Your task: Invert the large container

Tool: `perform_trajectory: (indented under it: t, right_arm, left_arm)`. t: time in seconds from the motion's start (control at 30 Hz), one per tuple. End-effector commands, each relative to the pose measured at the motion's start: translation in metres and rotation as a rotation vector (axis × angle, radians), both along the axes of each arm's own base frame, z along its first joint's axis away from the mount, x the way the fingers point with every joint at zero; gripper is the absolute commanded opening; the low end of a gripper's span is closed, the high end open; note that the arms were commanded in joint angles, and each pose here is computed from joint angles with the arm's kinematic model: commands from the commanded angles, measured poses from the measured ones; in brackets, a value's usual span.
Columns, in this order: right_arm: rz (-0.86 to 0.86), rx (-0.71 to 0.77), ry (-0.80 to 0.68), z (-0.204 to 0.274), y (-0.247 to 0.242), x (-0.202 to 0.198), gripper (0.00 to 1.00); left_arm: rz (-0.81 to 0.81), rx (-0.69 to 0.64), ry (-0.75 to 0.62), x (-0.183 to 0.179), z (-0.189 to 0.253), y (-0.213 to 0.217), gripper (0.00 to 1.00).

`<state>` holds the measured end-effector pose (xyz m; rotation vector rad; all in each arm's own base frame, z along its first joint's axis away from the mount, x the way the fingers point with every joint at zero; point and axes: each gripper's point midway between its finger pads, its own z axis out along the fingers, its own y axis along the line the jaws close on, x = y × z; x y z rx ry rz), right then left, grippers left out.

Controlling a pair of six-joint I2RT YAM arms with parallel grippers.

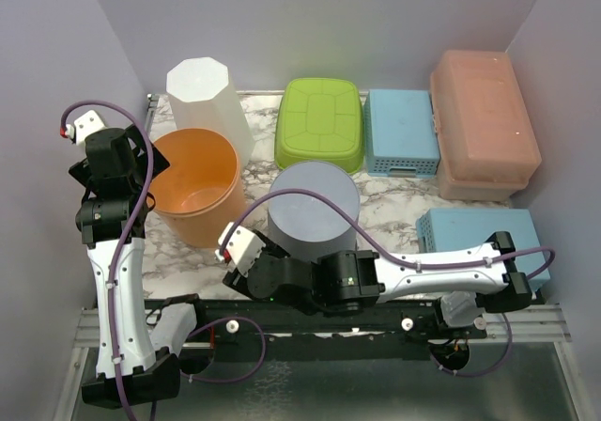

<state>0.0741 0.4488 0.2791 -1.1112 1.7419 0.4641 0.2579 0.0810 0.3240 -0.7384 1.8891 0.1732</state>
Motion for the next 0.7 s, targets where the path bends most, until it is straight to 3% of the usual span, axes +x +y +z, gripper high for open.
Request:
perform_trajectory:
  t: [0.0,0.17,0.67]
  right_arm:
    - [-0.051,0.042,-0.095,0.029,0.000,0.009,0.61]
    - [-0.222,0.059,-0.270,0.050,-0.011,0.045,0.74]
    - [-0.387,-0.014,-0.149,0.024,-0.031,0.106,0.78]
  left_arm:
    - [0.024,0.035,-0.023,-0.007,0.012,0.006,0.99]
    - [0.018,0.023,-0.020,-0.007,0.008,0.004,0.99]
    - [0.010,0.026,-0.011,-0.006,0.006,0.004,0.99]
